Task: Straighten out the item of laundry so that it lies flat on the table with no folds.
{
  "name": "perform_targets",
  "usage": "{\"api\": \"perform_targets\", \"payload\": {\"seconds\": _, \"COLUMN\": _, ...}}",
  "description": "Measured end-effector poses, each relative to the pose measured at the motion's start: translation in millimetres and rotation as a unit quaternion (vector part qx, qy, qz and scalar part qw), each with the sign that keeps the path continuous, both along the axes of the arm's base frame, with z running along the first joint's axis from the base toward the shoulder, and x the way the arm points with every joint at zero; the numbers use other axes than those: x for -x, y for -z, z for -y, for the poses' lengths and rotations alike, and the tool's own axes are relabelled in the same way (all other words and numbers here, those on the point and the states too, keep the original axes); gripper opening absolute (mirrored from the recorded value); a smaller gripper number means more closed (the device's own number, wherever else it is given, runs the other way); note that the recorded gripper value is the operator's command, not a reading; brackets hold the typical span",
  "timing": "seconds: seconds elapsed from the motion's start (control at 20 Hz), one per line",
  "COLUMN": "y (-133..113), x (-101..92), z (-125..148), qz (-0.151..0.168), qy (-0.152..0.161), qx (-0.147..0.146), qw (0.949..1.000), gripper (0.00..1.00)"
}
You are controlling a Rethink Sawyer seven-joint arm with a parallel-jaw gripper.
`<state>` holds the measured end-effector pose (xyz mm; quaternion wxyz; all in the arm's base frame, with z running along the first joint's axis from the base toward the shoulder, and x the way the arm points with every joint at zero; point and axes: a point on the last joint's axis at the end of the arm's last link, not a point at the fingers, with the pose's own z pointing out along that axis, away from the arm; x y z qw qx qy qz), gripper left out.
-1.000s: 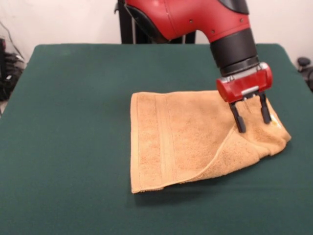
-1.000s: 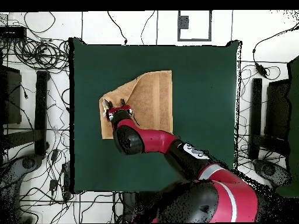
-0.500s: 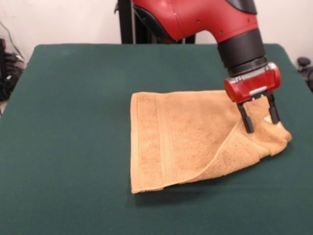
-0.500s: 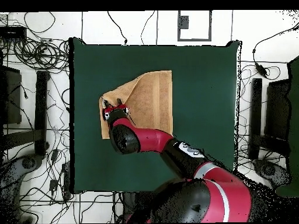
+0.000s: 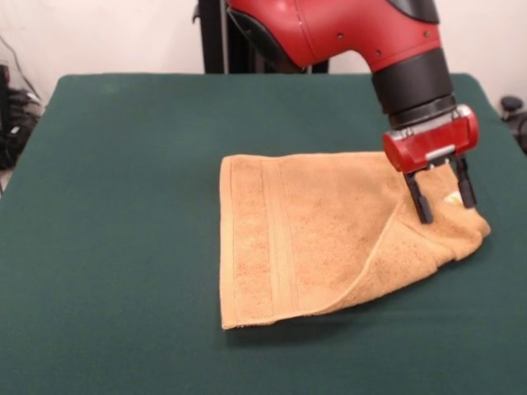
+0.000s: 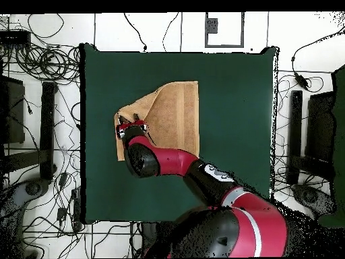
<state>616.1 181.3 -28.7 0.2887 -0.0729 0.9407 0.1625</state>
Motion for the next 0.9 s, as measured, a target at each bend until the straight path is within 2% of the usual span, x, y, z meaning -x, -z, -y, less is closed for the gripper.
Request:
{"api": "perform_targets", "payload": {"seconds": 0.55, "y": -16, "x": -16.2, "z": 6, "qz": 0.010, "qy": 0.015, "qx": 0.004, "qw": 0.9998, "gripper": 1.00}}
{"api": "perform_targets", "payload": {"seconds": 0.9, "y": -33, "x": -28.5, "z": -3, "qz": 0.018, "qy": 0.023, "qx": 0.005, "qw": 0.9996, "gripper": 1.00}}
